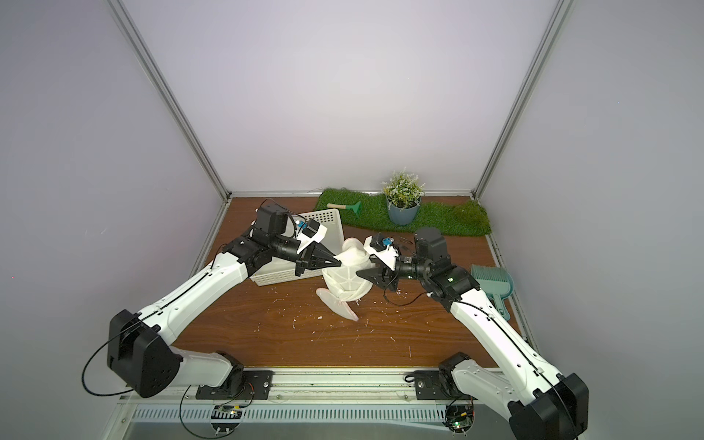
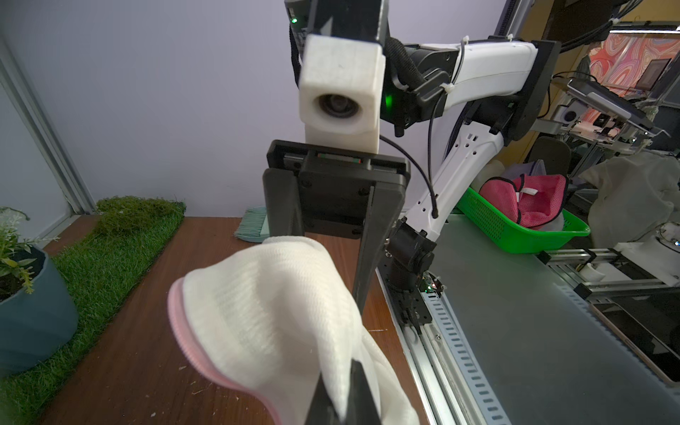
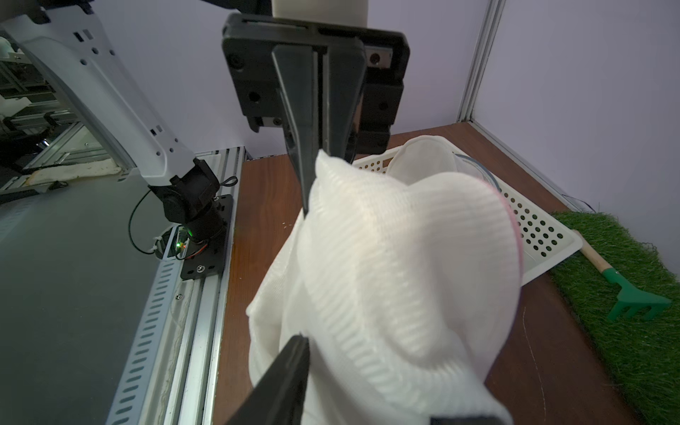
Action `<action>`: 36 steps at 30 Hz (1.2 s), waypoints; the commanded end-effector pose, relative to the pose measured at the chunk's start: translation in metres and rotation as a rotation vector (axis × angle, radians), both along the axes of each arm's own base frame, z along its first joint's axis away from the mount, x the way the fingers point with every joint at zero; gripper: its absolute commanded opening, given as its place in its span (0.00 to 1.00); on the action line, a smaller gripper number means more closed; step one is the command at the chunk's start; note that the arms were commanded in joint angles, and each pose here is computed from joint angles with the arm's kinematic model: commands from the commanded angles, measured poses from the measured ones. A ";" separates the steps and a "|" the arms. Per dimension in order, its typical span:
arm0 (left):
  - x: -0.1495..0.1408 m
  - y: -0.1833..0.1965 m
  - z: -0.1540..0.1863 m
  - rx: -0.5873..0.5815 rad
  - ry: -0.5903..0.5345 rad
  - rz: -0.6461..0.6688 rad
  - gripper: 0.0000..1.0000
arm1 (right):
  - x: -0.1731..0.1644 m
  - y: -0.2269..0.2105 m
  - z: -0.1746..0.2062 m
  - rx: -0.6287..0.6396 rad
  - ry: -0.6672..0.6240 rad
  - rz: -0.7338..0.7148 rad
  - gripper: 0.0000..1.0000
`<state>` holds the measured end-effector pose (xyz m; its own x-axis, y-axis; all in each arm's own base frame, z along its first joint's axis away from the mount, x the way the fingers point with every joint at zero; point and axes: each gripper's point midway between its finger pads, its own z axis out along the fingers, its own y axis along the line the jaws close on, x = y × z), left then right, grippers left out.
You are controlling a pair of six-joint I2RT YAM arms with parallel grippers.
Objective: Turn the laundry bag inside out
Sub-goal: Turn over the laundry bag.
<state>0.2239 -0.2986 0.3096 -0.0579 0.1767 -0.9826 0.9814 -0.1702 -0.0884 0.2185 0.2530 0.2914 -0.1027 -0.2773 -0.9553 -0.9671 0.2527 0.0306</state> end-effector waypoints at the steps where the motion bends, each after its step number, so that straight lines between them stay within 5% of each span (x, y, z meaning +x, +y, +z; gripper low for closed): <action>1: 0.006 0.005 0.021 -0.075 -0.050 0.020 0.00 | -0.019 0.002 0.008 0.056 0.017 0.075 0.48; 13: 0.020 0.005 0.022 -0.118 -0.029 0.100 0.02 | -0.023 0.001 0.012 0.130 0.044 0.085 0.25; 20: 0.026 0.006 0.014 -0.092 -0.011 0.146 0.34 | -0.017 0.004 0.012 0.137 0.048 0.090 0.01; 25: 0.039 0.016 0.018 -0.086 0.002 0.206 0.62 | -0.011 0.004 0.007 0.127 0.049 0.084 0.00; 30: 0.050 0.026 0.040 -0.091 -0.007 0.260 0.73 | -0.002 0.000 -0.009 0.052 0.045 0.036 0.00; 36: 0.046 0.005 0.045 -0.018 0.094 0.225 0.73 | 0.004 -0.004 -0.017 -0.036 0.014 0.018 0.00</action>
<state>0.2717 -0.2841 0.3599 -0.1073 0.0843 -0.9906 0.9934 0.0505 -0.1033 0.2187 0.2518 0.2618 -0.1856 -0.2849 -0.9404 -0.9653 0.2319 0.1203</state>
